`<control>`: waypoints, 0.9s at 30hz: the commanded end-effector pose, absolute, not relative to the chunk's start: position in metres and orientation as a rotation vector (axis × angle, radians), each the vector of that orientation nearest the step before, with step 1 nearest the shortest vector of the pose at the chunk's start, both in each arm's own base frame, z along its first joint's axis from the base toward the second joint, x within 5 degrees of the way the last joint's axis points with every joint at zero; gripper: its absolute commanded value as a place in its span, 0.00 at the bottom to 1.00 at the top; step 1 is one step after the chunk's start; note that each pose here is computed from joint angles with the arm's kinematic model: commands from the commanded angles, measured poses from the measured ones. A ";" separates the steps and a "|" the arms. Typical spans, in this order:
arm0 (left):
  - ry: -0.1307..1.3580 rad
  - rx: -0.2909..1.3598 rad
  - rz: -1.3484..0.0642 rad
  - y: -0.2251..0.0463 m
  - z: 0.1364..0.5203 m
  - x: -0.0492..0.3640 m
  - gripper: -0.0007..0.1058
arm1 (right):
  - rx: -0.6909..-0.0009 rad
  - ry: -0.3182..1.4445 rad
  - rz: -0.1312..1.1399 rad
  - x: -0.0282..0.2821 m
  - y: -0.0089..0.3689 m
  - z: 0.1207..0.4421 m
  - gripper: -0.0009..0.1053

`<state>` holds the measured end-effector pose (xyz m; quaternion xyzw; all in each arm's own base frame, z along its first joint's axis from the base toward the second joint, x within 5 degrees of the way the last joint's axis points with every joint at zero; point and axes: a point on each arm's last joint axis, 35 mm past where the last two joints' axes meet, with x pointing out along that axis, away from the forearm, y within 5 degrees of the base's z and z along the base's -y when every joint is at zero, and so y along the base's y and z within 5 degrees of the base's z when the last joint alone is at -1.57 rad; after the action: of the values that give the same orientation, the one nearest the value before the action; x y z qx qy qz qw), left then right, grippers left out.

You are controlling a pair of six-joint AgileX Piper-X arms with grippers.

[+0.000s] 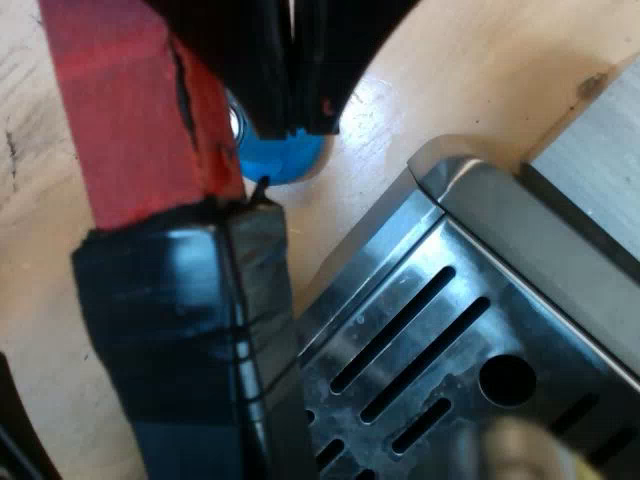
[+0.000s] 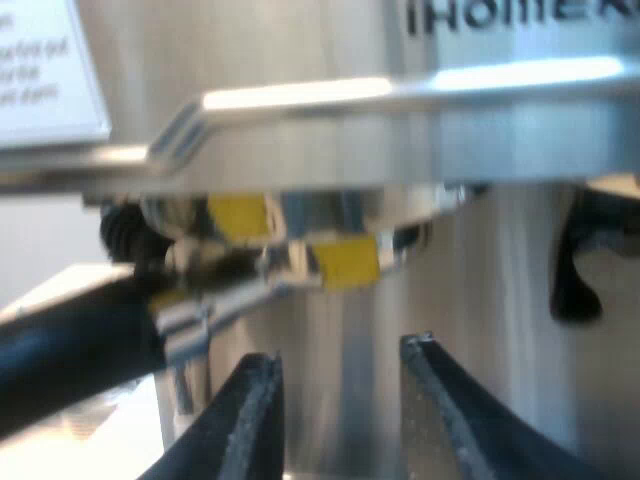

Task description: Put the handle in the coffee machine

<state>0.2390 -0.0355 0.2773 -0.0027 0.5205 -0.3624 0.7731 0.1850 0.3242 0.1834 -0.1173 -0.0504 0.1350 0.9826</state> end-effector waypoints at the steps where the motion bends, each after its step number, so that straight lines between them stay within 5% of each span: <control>1: 1.110 -0.033 -0.819 -0.038 0.284 0.233 0.01 | -0.225 -0.103 0.279 0.179 0.322 0.189 0.31; 6: 1.083 -0.026 -0.816 -0.038 0.290 0.229 0.01 | -0.254 -0.082 0.353 0.150 0.310 0.200 0.31; 16: 1.075 -0.038 -0.829 -0.041 0.295 0.224 0.01 | -0.187 -0.002 0.572 0.129 0.298 0.237 0.31; 27: 1.079 -0.012 -0.901 -0.070 0.299 0.217 0.01 | -0.262 0.067 0.702 0.113 0.264 0.279 0.31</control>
<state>0.2234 -0.0619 0.2932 0.0283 0.5108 -0.3634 0.7786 0.1138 0.2646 0.2759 -0.1269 0.0345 0.3374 0.9321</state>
